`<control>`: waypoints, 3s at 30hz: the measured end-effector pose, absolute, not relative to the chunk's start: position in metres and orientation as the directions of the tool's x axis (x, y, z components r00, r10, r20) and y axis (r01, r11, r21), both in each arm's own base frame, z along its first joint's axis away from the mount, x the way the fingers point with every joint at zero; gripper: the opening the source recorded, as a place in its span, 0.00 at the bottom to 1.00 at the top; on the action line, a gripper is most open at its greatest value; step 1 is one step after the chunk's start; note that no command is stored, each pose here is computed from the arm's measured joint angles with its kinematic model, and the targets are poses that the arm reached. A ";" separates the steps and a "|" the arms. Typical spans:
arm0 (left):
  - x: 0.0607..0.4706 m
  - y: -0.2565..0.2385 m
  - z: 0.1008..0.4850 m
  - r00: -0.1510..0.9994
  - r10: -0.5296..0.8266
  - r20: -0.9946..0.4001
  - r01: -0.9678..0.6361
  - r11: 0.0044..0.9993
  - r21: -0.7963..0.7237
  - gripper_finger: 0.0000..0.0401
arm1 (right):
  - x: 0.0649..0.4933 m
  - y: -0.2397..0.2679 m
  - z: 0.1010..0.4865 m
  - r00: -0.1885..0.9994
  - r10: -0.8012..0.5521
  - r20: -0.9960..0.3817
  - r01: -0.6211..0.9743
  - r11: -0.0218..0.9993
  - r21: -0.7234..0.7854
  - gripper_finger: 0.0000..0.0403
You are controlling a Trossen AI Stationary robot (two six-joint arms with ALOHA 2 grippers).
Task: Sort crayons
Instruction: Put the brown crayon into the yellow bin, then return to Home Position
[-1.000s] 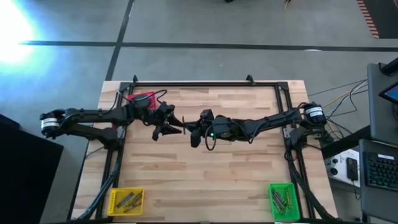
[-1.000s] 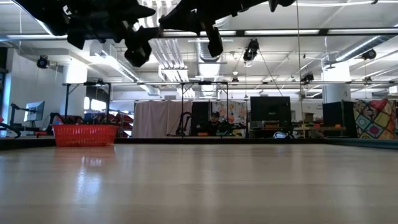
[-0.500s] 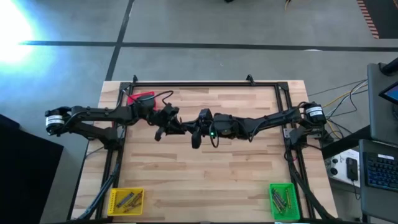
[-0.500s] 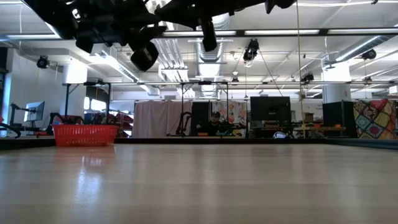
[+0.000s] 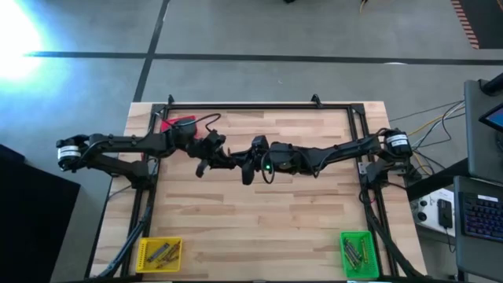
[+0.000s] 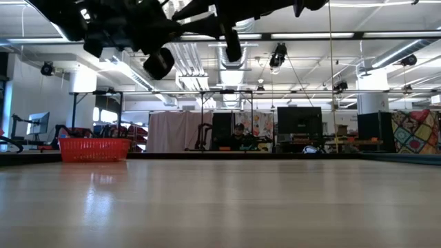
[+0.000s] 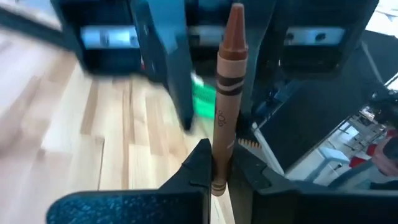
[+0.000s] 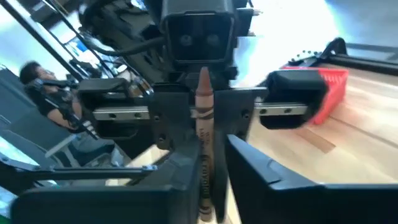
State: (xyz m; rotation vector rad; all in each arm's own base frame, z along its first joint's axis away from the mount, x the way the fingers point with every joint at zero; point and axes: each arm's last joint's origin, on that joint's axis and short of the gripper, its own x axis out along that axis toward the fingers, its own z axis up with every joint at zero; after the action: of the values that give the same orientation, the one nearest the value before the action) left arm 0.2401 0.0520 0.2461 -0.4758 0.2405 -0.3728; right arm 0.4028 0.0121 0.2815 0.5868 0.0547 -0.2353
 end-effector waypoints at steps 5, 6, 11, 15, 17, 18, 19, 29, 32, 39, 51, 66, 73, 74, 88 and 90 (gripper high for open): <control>0.225 0.047 0.235 0.858 -0.416 -0.302 0.192 0.804 -0.563 0.00 | 0.387 0.010 0.295 0.949 -0.217 -0.228 0.306 0.809 0.502 0.30; 0.219 0.045 0.233 0.844 -0.410 -0.347 0.160 0.808 -0.567 0.00 | 0.382 0.009 0.300 0.936 -0.219 -0.274 0.332 0.806 0.490 0.32; 0.184 0.027 0.223 0.698 -0.440 -0.566 0.006 0.793 -0.609 0.00 | 0.340 0.006 0.321 0.783 -0.257 -0.567 0.530 0.753 0.391 0.38; 0.151 0.000 0.216 0.469 -0.542 -0.697 -0.153 0.728 -0.669 0.00 | 0.305 0.002 0.336 0.681 -0.338 -0.650 0.641 0.704 0.305 0.39; 0.137 -0.016 0.215 0.346 -0.584 -0.734 -0.216 0.712 -0.668 0.00 | 0.292 0.001 0.340 0.665 -0.350 -0.659 0.657 0.693 0.295 0.38; 0.131 -0.025 0.215 0.294 -0.601 -0.743 -0.236 0.708 -0.666 0.00 | 0.287 0.001 0.341 0.665 -0.352 -0.659 0.661 0.688 0.300 0.38; 0.127 -0.034 0.215 0.256 -0.620 -0.742 -0.242 0.702 -0.670 0.00 | 0.283 0.001 0.342 0.667 -0.351 -0.657 0.663 0.682 0.308 0.38; 0.098 -0.132 0.220 0.162 -0.711 -0.684 -0.188 0.658 -0.729 0.00 | 0.269 0.027 0.323 0.642 -0.289 -0.710 0.648 0.700 0.301 0.32; 0.089 -0.147 0.211 0.118 -0.666 -0.736 -0.278 0.690 -0.669 0.01 | 0.268 0.034 0.312 0.624 -0.276 -0.731 0.656 0.694 0.298 0.32; 0.088 -0.166 0.194 0.054 -0.619 -0.783 -0.396 0.707 -0.586 0.04 | 0.266 0.040 0.299 0.606 -0.267 -0.749 0.657 0.699 0.282 0.35; 0.111 -0.203 0.199 0.056 -0.640 -0.766 -0.388 0.693 -0.608 0.31 | 0.263 0.057 0.300 0.628 -0.201 -0.752 0.584 0.760 0.284 0.43; 0.189 -0.180 0.313 0.640 -0.319 -0.700 -0.170 0.829 -0.533 0.21 | 0.249 0.089 0.344 0.866 0.013 -0.500 0.175 0.928 0.329 0.26; 0.240 -0.118 0.388 0.806 -0.137 -0.575 -0.111 0.920 -0.375 0.19 | 0.228 0.097 0.370 0.917 0.113 -0.383 -0.031 0.976 0.216 0.15; 0.246 -0.110 0.396 0.822 -0.109 -0.559 -0.094 0.942 -0.323 0.19 | 0.224 0.094 0.367 0.899 0.099 -0.426 -0.026 0.984 0.175 0.14; 0.271 -0.083 0.428 0.972 0.008 -0.234 0.019 0.994 0.112 0.10 | 0.194 0.092 0.376 0.985 0.129 -0.119 -0.135 0.990 -0.043 0.13; 0.258 -0.076 0.420 0.975 0.020 -0.221 0.006 0.993 0.117 0.09 | 0.179 0.083 0.373 0.991 0.122 -0.051 -0.124 0.991 -0.045 0.13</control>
State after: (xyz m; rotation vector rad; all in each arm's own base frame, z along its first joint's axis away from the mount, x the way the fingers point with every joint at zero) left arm 0.2584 -0.0760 0.4203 0.1172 0.2235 0.0067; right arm 0.1792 0.0834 0.3734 -0.0477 0.0487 0.1232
